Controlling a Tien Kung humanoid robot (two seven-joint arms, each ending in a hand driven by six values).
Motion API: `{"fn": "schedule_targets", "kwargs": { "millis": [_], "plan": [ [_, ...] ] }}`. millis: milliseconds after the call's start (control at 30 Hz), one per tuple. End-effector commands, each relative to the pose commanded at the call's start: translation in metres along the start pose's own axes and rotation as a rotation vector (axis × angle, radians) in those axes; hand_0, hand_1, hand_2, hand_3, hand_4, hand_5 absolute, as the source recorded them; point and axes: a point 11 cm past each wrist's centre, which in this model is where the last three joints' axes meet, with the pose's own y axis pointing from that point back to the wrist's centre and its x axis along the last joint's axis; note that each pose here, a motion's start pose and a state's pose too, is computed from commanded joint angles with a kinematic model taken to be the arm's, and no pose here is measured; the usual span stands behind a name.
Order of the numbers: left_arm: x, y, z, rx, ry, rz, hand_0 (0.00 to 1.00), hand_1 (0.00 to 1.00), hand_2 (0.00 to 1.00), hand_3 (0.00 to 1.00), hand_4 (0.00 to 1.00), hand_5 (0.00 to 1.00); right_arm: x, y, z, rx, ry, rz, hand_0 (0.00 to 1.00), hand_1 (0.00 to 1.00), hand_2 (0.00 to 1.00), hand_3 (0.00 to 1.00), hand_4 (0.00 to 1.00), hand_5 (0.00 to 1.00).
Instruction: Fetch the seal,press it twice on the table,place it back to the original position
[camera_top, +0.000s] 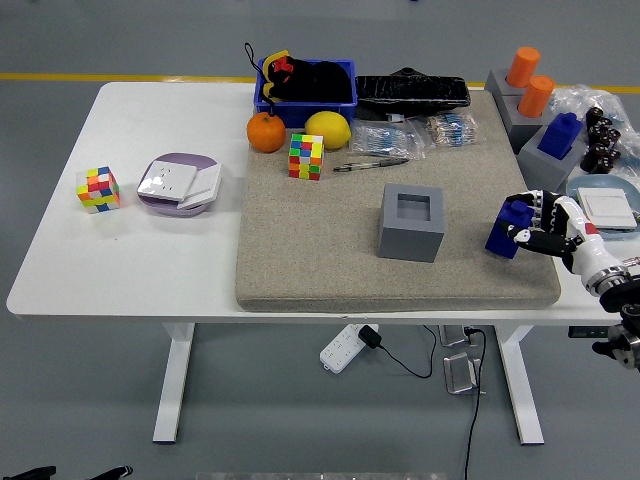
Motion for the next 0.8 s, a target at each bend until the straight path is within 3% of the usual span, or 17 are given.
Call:
{"fn": "schedule_targets", "kwargs": {
  "millis": [467, 800],
  "plan": [
    [-0.001, -0.001, -0.003, 0.003, 0.007, -0.003, 0.813, 0.785, 0.764, 0.8, 0.68, 0.416, -0.004, 0.004, 0.009, -0.022, 0.007, -0.01, 0.569, 0.437, 0.443, 0.464, 0.669, 0.002],
    [0.0, 0.0, -0.001, -0.002, 0.01, -0.002, 0.814, 0.785, 0.765, 0.8, 0.681, 0.416, -0.001, -0.002, -0.021, 0.055, 0.001, -0.012, 0.565, 0.433, 0.44, 0.458, 0.672, 0.002]
  ]
}}
